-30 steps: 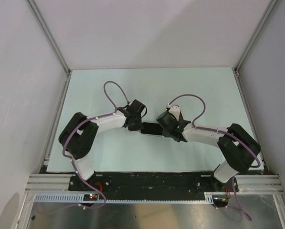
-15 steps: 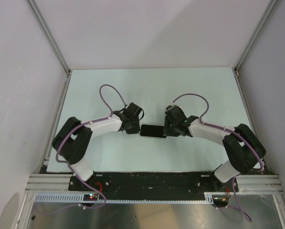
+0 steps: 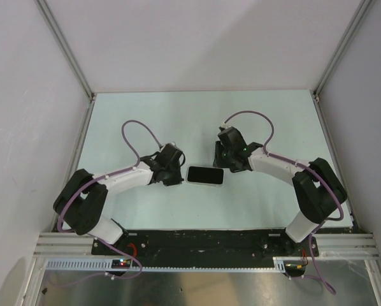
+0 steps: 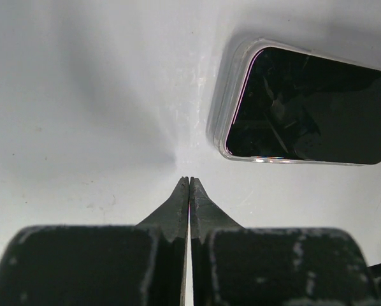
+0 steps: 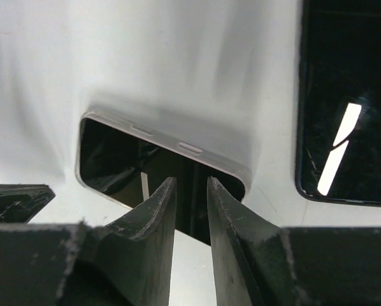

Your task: Put the phone into the phone case

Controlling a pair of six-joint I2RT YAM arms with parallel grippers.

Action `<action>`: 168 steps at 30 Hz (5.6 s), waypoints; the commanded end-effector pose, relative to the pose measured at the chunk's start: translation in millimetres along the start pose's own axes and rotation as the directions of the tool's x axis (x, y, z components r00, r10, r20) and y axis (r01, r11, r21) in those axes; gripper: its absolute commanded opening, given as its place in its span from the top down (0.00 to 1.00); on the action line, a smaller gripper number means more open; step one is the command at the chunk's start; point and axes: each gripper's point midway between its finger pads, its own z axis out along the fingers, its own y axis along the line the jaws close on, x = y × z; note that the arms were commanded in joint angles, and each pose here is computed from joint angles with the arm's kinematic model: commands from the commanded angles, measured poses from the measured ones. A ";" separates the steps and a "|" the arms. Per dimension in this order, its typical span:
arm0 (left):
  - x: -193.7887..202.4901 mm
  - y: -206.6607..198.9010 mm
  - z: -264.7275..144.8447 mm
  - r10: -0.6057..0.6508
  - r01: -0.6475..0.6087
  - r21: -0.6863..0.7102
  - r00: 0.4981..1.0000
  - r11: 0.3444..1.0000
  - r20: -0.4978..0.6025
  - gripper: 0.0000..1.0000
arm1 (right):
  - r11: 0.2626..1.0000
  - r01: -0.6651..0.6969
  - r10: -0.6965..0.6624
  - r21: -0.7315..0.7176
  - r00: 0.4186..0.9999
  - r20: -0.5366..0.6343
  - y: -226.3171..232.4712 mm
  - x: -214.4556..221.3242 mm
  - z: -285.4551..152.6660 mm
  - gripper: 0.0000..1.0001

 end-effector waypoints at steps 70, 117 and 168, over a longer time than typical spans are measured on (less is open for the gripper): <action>-10.6 -37.5 22.5 -0.043 0.046 0.054 0.998 0.997 -0.043 1.00 | 0.990 -0.133 0.132 -0.038 0.991 -0.037 -15.9 67.3 -10.7 0.88; -25.6 -32.1 4.3 -0.053 0.050 0.081 0.998 0.995 0.043 1.00 | 0.999 0.044 -0.045 -0.008 0.998 -0.054 33.3 64.6 -25.2 0.85; -50.8 -43.9 35.2 -0.052 0.051 0.089 0.999 0.995 0.012 1.00 | 0.998 0.036 -0.049 -0.058 0.966 -0.253 14.7 109.3 -2.5 0.83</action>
